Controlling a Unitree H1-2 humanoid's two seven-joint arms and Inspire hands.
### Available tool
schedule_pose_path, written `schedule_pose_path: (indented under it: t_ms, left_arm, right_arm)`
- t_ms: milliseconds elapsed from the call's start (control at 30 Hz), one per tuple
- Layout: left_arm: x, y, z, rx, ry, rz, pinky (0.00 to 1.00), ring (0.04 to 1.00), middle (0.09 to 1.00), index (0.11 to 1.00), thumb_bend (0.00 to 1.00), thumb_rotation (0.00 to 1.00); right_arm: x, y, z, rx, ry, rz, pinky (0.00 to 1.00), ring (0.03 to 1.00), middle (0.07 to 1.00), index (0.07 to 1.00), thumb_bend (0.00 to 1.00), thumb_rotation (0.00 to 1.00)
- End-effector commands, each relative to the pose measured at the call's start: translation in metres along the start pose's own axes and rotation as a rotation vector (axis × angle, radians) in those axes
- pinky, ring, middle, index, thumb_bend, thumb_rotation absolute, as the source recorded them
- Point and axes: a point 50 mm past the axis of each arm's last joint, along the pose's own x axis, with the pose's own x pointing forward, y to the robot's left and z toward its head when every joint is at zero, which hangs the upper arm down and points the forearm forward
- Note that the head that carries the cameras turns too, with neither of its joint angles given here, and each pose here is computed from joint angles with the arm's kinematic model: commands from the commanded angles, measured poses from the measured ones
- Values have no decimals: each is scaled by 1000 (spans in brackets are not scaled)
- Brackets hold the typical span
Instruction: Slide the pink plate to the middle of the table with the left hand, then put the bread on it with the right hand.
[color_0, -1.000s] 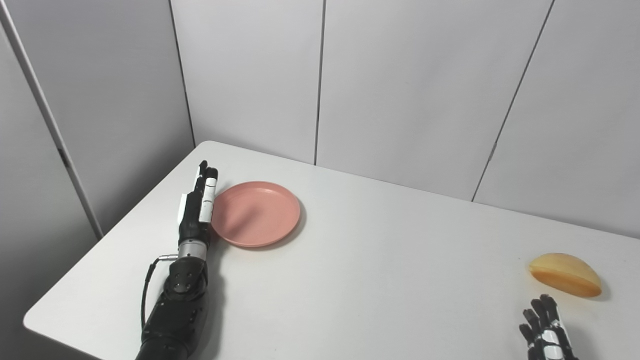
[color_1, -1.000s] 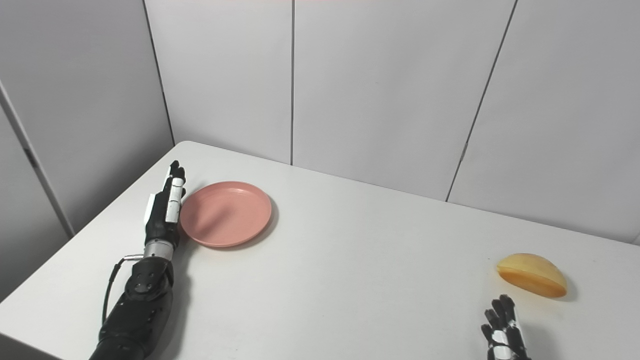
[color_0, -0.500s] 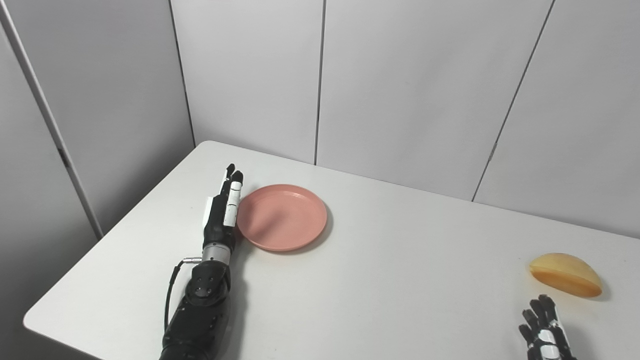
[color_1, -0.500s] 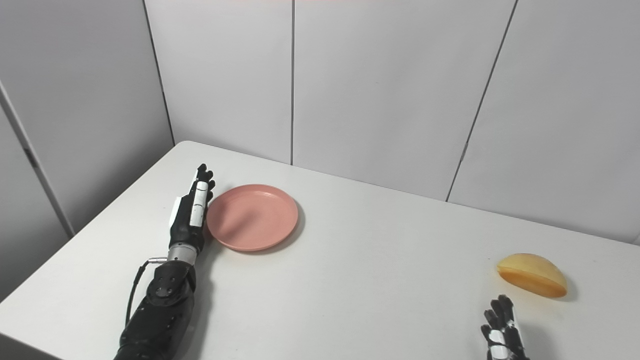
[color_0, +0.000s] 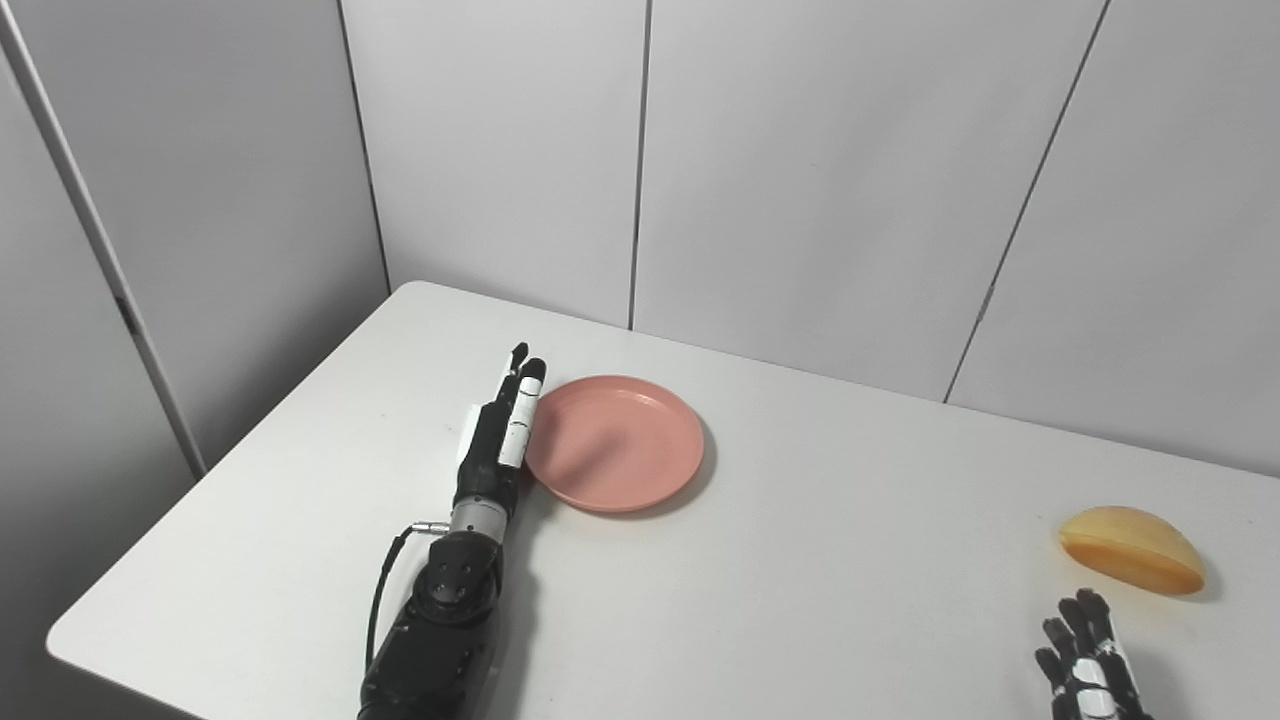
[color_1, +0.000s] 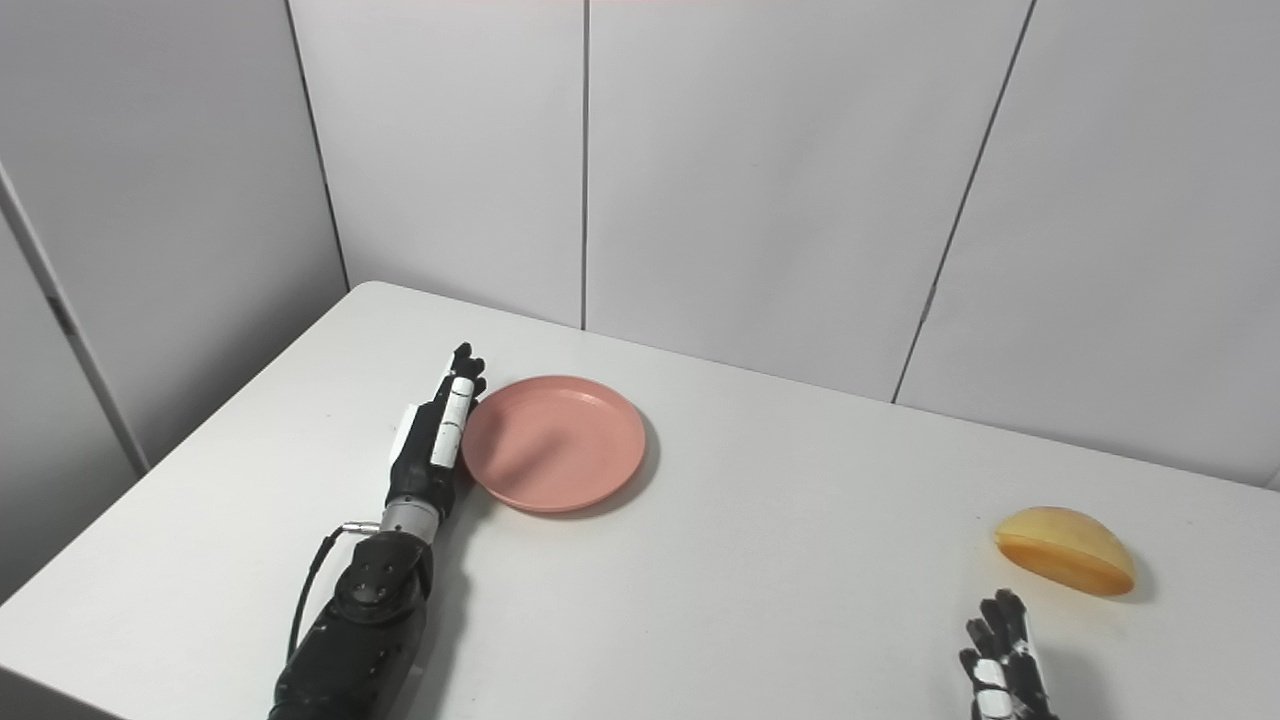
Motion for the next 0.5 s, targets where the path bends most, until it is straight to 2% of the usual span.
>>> schedule_pose_path:
  t_ms: [0, 467]
  left_arm:
    - [2, -21, 3, -13, -18, -33, 948, 951, 957, 956, 750, 1000]
    - [2, -82, -3, -57, 0, -152, 944, 955, 957, 957, 756, 1000]
  right_arm:
    - [5, 2, 13, -9, -58, 10, 1000, 1000, 1000, 1000, 429, 806]
    - [7, 4, 8, -11, -61, 12, 1000, 1000, 1000, 1000, 474, 794]
